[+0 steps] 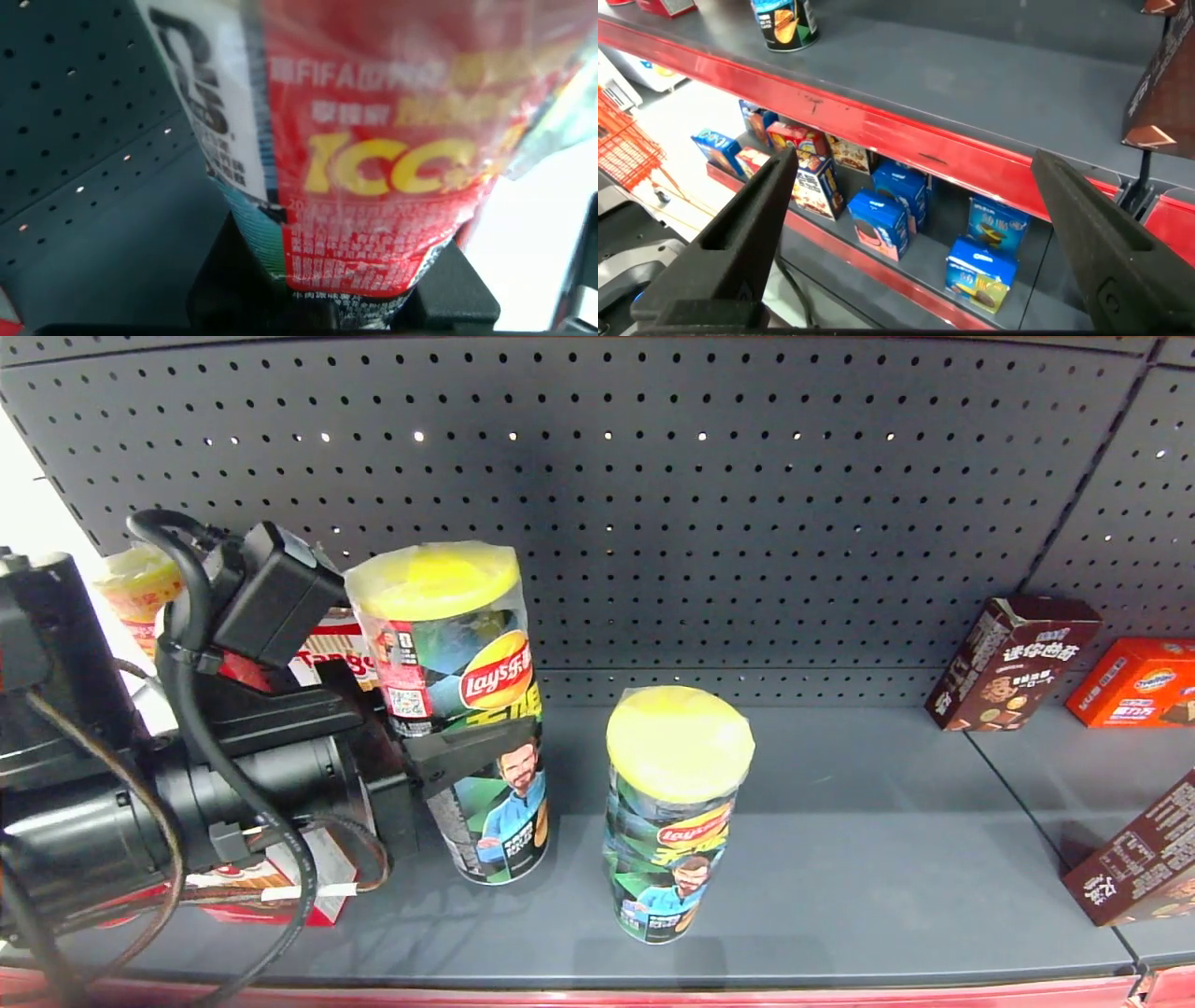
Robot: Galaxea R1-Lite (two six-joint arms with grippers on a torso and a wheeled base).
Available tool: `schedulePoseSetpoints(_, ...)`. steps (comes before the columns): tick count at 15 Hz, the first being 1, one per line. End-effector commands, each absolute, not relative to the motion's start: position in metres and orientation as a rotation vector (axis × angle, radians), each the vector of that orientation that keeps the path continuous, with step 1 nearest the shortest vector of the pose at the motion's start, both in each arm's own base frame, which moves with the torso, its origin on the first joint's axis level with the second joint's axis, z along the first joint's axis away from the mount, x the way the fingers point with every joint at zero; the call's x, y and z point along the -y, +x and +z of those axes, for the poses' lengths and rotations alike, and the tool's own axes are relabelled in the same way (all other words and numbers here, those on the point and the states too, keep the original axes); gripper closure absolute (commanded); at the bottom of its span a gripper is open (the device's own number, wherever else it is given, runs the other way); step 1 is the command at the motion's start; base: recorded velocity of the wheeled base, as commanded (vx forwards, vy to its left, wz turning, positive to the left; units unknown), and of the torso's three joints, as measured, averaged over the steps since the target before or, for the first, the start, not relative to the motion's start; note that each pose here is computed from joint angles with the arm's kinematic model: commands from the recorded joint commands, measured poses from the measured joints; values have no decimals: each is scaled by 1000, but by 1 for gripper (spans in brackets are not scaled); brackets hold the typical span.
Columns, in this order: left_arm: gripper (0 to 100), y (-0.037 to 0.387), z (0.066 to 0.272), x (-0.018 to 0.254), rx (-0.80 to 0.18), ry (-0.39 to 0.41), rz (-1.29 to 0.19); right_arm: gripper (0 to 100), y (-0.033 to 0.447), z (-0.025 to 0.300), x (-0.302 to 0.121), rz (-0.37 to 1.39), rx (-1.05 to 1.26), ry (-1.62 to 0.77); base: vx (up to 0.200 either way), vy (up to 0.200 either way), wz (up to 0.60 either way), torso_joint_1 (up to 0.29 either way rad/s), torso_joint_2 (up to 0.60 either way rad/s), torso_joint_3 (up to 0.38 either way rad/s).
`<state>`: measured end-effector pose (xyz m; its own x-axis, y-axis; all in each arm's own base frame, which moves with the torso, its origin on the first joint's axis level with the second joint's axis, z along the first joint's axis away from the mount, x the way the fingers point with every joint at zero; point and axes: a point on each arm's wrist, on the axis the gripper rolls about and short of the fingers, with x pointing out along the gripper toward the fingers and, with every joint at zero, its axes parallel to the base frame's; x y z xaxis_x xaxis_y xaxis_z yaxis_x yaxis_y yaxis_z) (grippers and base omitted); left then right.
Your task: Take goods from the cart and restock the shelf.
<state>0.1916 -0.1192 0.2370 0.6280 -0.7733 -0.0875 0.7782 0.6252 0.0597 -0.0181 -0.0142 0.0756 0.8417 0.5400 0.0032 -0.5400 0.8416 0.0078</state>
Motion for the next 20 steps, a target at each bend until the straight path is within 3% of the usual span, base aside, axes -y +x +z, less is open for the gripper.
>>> schedulePoseSetpoints(1, 100, 205, 236, 123, -69, 92, -882, 0, -18, 76, 14, 571, -1, 8, 0, 0, 0, 0, 0, 0)
schedulePoseSetpoints(3, 100, 221, 238, 123, -70, 95, -857, 0, -18, 76, 14, 571, -1, 8, 0, 0, 0, 0, 0, 0)
schedulePoseSetpoints(5, 100, 236, 227, 128, -87, 158, -850, 0, -18, 76, 14, 571, -1, 8, 0, 0, 0, 0, 0, 0)
schedulePoseSetpoints(12, 100, 293, 213, 150, -15, 145, -920, 0, -18, 76, 14, 571, -1, 8, 0, 0, 0, 0, 0, 0)
schedulePoseSetpoints(17, 100, 320, 224, 164, 57, 145, -995, 0, -18, 76, 14, 571, -1, 8, 0, 0, 0, 0, 0, 0)
schedulePoseSetpoints(20, 100, 329, 234, 158, 103, 144, -1144, 0, -18, 76, 14, 571, -1, 8, 0, 0, 0, 0, 0, 0)
